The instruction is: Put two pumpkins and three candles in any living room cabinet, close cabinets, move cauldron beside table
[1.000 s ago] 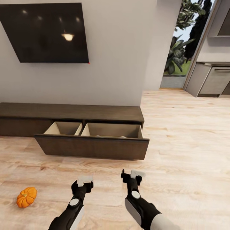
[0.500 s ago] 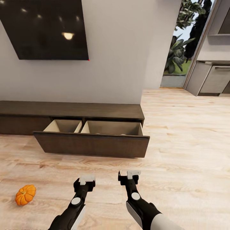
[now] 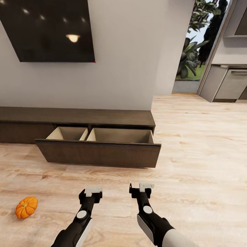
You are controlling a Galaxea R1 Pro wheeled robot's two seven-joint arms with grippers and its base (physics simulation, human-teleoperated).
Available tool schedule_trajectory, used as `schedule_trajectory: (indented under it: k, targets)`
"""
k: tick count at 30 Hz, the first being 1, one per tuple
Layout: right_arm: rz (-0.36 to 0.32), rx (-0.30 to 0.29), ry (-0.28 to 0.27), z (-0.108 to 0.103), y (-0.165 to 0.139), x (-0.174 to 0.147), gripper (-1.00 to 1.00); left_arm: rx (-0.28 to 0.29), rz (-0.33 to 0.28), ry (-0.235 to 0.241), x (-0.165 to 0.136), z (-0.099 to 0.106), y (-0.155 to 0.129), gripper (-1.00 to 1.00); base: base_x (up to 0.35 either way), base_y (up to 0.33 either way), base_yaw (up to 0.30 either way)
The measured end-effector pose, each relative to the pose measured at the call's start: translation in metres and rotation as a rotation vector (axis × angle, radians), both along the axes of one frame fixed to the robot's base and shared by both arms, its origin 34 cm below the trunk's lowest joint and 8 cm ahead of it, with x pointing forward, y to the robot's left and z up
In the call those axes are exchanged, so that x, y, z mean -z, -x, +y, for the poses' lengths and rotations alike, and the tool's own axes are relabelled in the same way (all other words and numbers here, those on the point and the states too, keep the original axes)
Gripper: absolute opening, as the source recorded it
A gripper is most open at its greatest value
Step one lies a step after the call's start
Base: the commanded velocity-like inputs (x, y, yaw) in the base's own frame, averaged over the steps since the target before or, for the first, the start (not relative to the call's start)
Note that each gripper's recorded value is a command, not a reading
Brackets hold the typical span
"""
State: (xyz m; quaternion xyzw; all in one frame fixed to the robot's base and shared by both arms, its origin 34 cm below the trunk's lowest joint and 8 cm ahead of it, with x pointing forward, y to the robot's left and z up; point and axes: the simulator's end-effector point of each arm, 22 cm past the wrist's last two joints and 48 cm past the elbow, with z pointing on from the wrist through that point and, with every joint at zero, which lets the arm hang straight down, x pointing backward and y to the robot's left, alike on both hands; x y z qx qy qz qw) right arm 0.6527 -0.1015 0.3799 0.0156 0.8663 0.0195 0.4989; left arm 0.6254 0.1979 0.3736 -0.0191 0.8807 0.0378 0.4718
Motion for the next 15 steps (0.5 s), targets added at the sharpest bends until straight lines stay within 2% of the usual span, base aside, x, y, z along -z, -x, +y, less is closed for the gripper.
schedule_trajectory:
  k: [7, 15]
  targets:
    - [0.016, 0.023, -0.001, -0.008, 0.003, 0.006, 1.00, -0.008, -0.023, 0.005, -0.009, 0.001, -0.006, 1.00, 0.009, 0.001, 0.000]
    - [0.027, 0.049, -0.007, -0.015, 0.004, 0.009, 1.00, -0.013, -0.047, 0.010, -0.019, 0.002, -0.012, 1.00, 0.239, 0.125, 0.000]
